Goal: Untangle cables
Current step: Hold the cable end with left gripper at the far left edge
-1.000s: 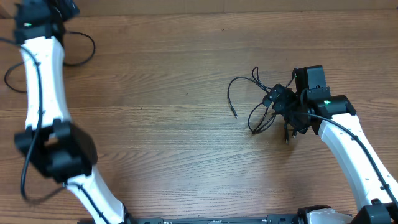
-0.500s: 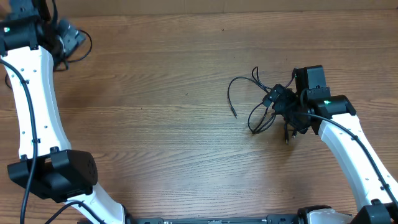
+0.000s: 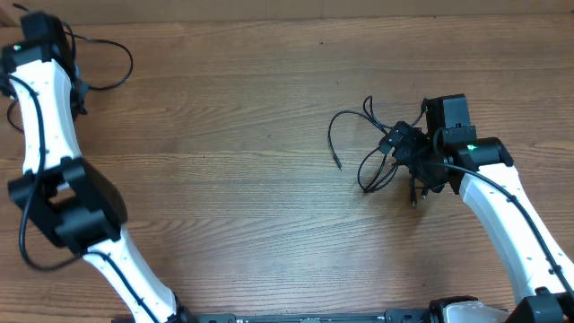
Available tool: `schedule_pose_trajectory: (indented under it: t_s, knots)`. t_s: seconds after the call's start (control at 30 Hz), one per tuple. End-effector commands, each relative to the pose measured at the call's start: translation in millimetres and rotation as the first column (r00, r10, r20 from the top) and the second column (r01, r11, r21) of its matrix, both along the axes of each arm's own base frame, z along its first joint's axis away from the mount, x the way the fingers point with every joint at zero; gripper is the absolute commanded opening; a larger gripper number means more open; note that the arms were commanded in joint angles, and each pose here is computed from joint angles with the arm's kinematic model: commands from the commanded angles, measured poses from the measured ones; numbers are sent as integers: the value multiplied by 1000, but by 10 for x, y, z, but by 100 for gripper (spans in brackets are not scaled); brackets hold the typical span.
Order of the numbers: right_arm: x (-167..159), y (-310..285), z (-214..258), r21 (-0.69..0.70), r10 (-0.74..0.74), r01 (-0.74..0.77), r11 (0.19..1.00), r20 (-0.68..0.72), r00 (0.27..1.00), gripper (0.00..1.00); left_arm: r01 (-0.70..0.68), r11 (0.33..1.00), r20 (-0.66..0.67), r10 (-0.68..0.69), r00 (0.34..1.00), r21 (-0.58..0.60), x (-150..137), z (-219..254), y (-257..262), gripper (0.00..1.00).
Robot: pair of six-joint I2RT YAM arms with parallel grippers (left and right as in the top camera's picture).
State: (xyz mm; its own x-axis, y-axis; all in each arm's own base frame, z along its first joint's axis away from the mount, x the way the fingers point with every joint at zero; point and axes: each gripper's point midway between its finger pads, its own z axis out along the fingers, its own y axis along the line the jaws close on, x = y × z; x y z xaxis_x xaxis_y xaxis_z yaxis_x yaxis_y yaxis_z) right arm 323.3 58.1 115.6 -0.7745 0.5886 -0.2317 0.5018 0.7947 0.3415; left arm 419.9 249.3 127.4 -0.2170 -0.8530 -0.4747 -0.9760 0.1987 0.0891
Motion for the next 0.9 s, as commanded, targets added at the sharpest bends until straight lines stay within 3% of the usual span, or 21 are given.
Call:
schedule_pose_trajectory:
  t_s: [0.0, 0.27, 0.47, 0.73, 0.87]
  knots:
    - [4, 16, 3, 3, 2, -2, 1000, 2, 1000, 100, -60, 998, -54, 59, 997, -11, -54, -428, 192, 4]
    - [4, 16, 3, 2, 3, -3, 1000, 2, 1000, 100, -147, 989, -92, 144, 985, -25, -203, -991, 609, 4]
    - [4, 16, 3, 2, 3, -3, 1000, 2, 1000, 100, -125, 992, -116, 121, 986, -34, -267, -1378, 894, 4]
    - [4, 16, 3, 2, 3, -3, 1000, 2, 1000, 100, -91, 996, -46, 90, 995, -16, -48, -1709, 1038, 4]
    - [4, 16, 3, 3, 2, -2, 1000, 2, 1000, 100, -47, 999, 105, 49, 993, -27, 324, -1927, 1092, 13]
